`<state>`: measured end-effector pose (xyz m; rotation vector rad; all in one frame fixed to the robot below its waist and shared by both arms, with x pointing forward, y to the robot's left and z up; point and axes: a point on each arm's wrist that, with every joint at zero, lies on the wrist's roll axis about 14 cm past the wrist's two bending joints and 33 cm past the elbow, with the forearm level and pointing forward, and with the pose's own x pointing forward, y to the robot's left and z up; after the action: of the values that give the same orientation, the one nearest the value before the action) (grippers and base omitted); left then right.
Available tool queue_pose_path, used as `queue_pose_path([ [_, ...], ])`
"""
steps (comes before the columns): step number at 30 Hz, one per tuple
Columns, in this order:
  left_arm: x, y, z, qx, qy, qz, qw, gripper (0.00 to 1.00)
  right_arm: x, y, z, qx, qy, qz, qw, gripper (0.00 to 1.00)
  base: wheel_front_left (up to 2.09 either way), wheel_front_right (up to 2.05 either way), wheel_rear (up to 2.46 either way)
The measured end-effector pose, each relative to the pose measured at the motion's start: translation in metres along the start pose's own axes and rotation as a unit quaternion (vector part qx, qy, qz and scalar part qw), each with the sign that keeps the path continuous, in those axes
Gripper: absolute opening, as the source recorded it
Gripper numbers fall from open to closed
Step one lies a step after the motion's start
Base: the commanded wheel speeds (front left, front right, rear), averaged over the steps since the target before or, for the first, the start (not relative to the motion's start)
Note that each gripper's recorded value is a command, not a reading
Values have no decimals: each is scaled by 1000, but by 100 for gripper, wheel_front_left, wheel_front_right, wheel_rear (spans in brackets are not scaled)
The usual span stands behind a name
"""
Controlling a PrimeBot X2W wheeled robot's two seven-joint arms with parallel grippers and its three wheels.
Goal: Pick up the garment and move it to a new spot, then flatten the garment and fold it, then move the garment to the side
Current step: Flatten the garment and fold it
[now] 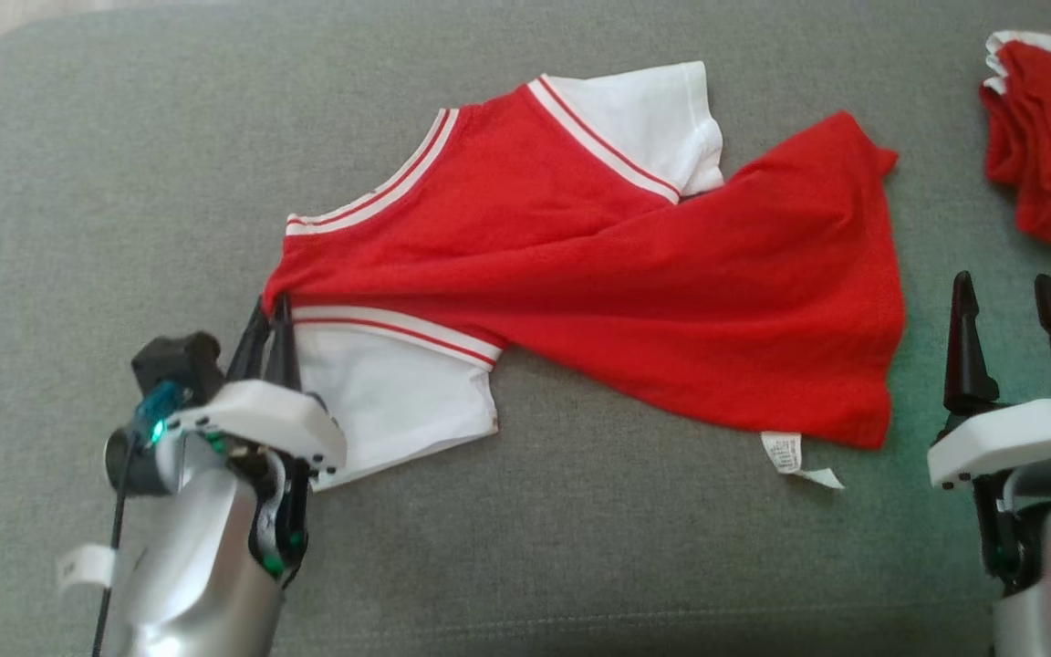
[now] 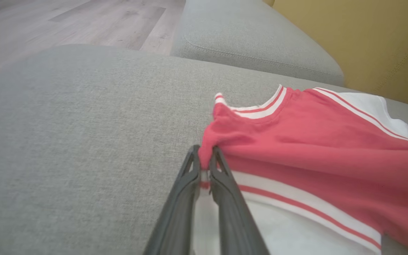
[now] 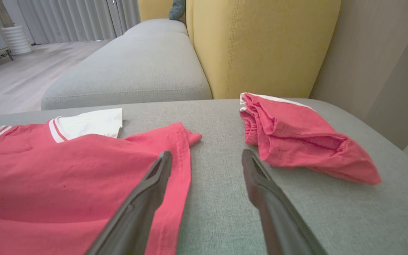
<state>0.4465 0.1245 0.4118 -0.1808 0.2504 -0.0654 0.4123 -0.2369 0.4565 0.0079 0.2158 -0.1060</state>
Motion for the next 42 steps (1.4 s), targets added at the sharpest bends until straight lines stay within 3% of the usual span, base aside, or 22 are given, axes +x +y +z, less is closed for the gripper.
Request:
queue_pose_path([
  [1,-3,1,1,0,-3,1,1000,83,0,1,2,1,-6,2,1000,100,0,0,0],
  [2,-6,2,2,1,-6,2,1000,100,0,3,5,1,-12,4,1000,100,0,0,0],
  [15,-54,-15,58,9,-111,-27,993,100,-13,39,41,11,-88,59,994,100,0,0,0],
  [23,-88,-16,60,3,-128,-23,992,100,-27,71,51,36,-110,108,987,100,0,0,0],
  [42,-114,-22,57,2,-136,-26,990,100,-42,90,29,44,-93,136,985,100,0,0,0],
])
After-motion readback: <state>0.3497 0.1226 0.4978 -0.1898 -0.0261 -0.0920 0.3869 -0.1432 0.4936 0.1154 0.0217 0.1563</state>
